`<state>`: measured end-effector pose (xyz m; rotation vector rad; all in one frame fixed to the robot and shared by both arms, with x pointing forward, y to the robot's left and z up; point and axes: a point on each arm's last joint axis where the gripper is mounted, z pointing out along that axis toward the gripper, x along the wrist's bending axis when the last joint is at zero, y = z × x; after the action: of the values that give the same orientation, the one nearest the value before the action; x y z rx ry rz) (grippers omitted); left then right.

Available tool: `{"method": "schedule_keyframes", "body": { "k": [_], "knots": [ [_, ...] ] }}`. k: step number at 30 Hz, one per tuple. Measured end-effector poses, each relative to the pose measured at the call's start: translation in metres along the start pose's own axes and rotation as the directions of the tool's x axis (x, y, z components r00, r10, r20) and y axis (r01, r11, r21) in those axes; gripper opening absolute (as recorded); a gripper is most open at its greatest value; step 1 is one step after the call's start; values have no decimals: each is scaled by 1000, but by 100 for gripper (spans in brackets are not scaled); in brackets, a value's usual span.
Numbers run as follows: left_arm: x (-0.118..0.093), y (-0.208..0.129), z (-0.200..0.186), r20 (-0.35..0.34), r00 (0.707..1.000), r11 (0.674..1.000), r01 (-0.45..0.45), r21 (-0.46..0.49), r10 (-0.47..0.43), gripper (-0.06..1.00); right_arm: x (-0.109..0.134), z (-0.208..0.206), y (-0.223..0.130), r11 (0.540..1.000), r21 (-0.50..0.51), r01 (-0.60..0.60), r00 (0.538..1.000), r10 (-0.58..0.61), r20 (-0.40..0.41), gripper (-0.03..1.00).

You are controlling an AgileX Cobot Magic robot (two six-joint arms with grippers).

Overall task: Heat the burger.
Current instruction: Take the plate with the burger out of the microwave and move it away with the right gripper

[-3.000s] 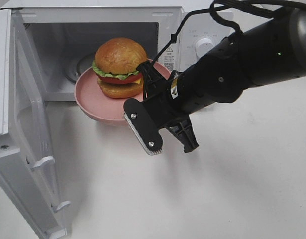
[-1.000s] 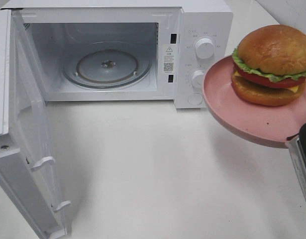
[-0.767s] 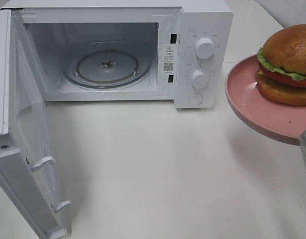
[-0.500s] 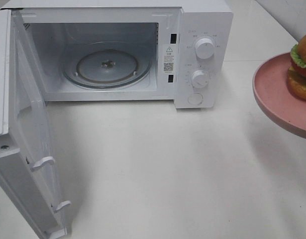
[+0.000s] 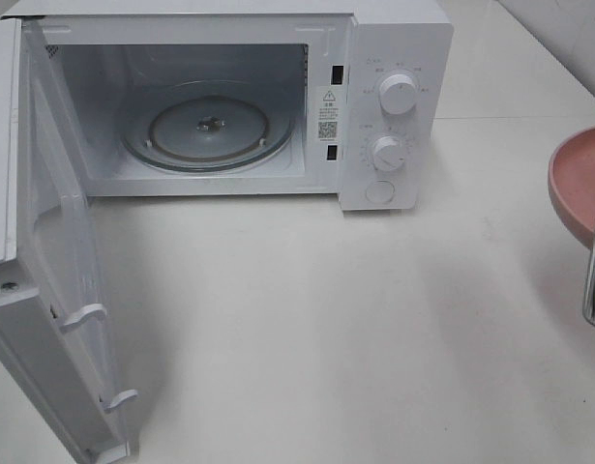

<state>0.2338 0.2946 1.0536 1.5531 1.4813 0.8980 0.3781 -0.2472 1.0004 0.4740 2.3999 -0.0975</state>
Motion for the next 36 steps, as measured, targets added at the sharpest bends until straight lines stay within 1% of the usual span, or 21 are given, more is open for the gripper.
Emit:
{"method": "schedule_keyframes", "body": {
  "k": [1,2,4,5,7,8,10,13,15,16,18,19,21,22,23,24,27,29,35,36],
  "knots": [
    [0,0,0,0,1000,1000,0,0,0,87,1,4,3,999,24,-25,1000,25,-13,10],
    [0,0,0,0,1000,1000,0,0,0,87,1,4,3,999,24,-25,1000,25,-13,10],
    [0,0,0,0,1000,1000,0,0,0,87,0,9,8,995,60,-83,996,84,-22,10],
    [0,0,0,0,1000,1000,0,0,0,87,0,9,8,995,60,-83,996,84,-22,10],
    [0,0,0,0,1000,1000,0,0,0,87,-9,11,19,975,106,-193,981,194,-2,10],
    [0,0,0,0,1000,1000,0,0,0,87,-9,11,19,975,106,-193,981,194,-2,10],
    [0,0,0,0,1000,1000,0,0,0,87,-17,14,28,947,140,-289,957,287,37,10],
    [0,0,0,0,1000,1000,0,0,0,87,-19,15,30,937,153,-314,949,310,50,10],
    [0,0,0,0,1000,1000,0,0,0,87,-22,18,34,909,196,-368,930,360,78,10],
    [0,0,0,0,1000,1000,0,0,0,87,-22,18,34,909,196,-368,930,360,78,10],
    [0,0,0,0,1000,1000,0,0,0,87,-22,25,37,869,263,-419,908,404,111,10],
    [0,0,0,0,1000,1000,0,0,0,87,-22,25,37,869,263,-419,908,404,111,10],
    [0,0,0,0,1000,1000,0,0,0,87,-20,28,37,834,304,-461,888,438,143,10],
    [0,0,0,0,1000,1000,0,0,0,87,-20,28,37,834,304,-461,888,438,143,10],
    [0,0,0,0,1000,1000,0,0,0,87,-20,30,37,821,316,-475,880,450,154,10],
    [0,0,0,0,1000,1000,0,0,0,87,-18,33,37,798,331,-503,864,473,172,10],
    [0,0,0,0,1000,1000,0,0,0,87,-18,34,37,788,337,-516,856,484,181,10],
    [0,0,0,0,1000,1000,0,0,0,87,-15,38,39,765,347,-543,839,507,195,10],
    [0,0,0,0,1000,1000,0,0,0,87,-14,41,42,755,334,-564,825,531,193,10],
    [0,0,0,0,1000,1000,0,0,0,87,-14,42,43,748,322,-581,813,549,192,10]
  ]
}}
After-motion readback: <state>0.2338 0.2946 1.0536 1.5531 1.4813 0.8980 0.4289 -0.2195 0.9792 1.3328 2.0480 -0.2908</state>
